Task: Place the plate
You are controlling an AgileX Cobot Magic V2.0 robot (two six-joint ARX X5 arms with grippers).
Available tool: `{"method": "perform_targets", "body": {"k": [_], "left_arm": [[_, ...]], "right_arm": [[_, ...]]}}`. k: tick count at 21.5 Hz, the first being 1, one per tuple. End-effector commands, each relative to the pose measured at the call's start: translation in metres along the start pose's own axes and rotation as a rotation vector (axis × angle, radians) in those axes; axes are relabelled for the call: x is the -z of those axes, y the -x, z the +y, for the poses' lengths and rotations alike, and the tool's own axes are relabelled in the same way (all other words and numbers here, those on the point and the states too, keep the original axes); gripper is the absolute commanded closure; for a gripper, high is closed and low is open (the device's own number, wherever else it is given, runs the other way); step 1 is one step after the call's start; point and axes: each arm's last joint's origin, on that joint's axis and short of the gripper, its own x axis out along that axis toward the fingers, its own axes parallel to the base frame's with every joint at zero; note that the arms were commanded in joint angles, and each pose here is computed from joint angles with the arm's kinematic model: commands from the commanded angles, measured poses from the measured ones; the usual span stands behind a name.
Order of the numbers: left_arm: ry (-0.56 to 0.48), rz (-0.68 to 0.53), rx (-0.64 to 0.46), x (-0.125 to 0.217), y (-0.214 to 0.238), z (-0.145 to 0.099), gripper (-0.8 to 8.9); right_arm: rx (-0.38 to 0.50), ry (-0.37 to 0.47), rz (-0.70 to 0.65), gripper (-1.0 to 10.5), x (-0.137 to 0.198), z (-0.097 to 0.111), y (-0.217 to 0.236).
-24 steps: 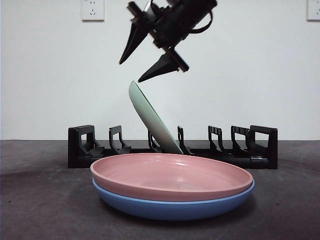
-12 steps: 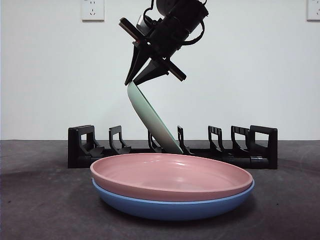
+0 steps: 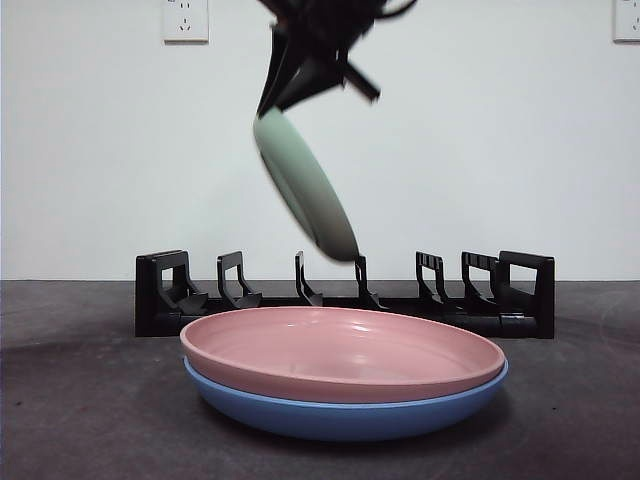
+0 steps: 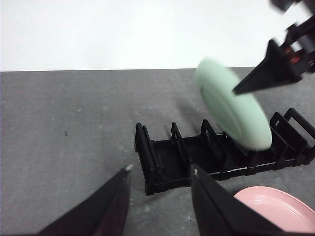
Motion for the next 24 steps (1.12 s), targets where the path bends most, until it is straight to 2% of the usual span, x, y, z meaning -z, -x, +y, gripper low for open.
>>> {"method": "perform_targets", "body": {"k": [1, 6, 13, 19, 24], "left_arm": [[-0.010, -0.017, -0.001, -0.004, 0.001, 0.000, 6.26], [-0.010, -0.017, -0.001, -0.004, 0.001, 0.000, 6.26], [-0.010, -0.017, -0.003, -0.004, 0.001, 0.000, 6.26], [-0.010, -0.016, -0.003, -0.004, 0.001, 0.000, 6.26], [-0.010, -0.017, -0.004, -0.004, 0.001, 0.000, 6.26]], "right_arm": [[0.039, 0.145, -0.123, 9.4, -0.008, 0.025, 0.026], [0.090, 0.211, -0.248, 9.4, -0.013, 0.047, 0.040], [0.114, 0.297, -0.332, 9.4, -0.013, 0.076, 0.038], [0.098, 0.375, -0.448, 9.4, -0.014, 0.106, 0.036], [0.088, 0.413, -0.498, 9.4, -0.012, 0.120, 0.031]]}}
